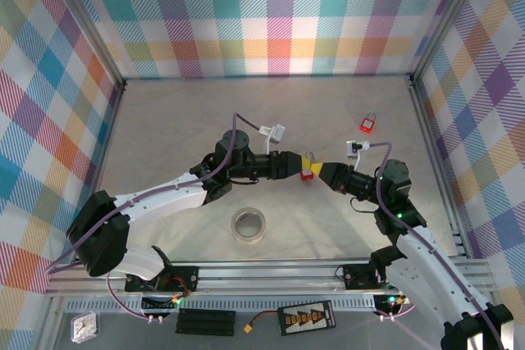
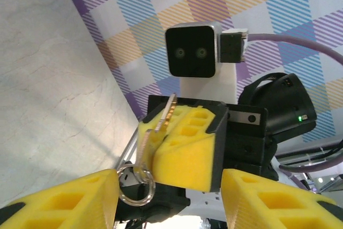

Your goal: Unlock with the key

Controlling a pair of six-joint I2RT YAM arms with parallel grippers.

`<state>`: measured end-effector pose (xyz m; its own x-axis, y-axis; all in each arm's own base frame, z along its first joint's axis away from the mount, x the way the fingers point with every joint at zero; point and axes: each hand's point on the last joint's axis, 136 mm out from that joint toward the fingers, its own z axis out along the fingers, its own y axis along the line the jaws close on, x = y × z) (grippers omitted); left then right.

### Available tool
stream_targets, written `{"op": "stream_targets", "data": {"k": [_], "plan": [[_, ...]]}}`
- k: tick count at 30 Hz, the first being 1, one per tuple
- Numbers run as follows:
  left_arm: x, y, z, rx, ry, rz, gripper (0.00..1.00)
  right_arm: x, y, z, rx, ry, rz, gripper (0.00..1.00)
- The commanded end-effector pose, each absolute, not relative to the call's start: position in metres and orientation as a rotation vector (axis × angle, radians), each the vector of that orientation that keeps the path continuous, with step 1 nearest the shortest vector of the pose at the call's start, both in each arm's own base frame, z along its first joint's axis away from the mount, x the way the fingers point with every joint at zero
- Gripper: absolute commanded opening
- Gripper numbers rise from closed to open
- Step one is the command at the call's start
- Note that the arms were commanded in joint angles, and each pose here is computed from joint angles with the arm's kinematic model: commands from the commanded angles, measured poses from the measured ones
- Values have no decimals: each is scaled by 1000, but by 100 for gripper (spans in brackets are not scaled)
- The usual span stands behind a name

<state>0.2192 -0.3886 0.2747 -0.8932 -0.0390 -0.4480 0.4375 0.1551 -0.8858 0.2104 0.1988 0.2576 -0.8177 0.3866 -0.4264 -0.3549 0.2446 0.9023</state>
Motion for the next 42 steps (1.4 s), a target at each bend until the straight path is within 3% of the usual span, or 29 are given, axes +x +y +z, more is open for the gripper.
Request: {"op": "stream_targets", "data": {"k": [1, 31, 42], "plan": [[220, -391, 270, 403, 2073, -1753, 52, 206, 200, 287, -46, 1843, 1656, 0], [223, -405, 285, 474, 2020, -1774, 23, 202, 202, 279, -41, 1868, 1686, 0], [215, -408, 280, 507, 2035, -1800, 1, 203, 202, 279, -36, 1867, 1680, 0]]}}
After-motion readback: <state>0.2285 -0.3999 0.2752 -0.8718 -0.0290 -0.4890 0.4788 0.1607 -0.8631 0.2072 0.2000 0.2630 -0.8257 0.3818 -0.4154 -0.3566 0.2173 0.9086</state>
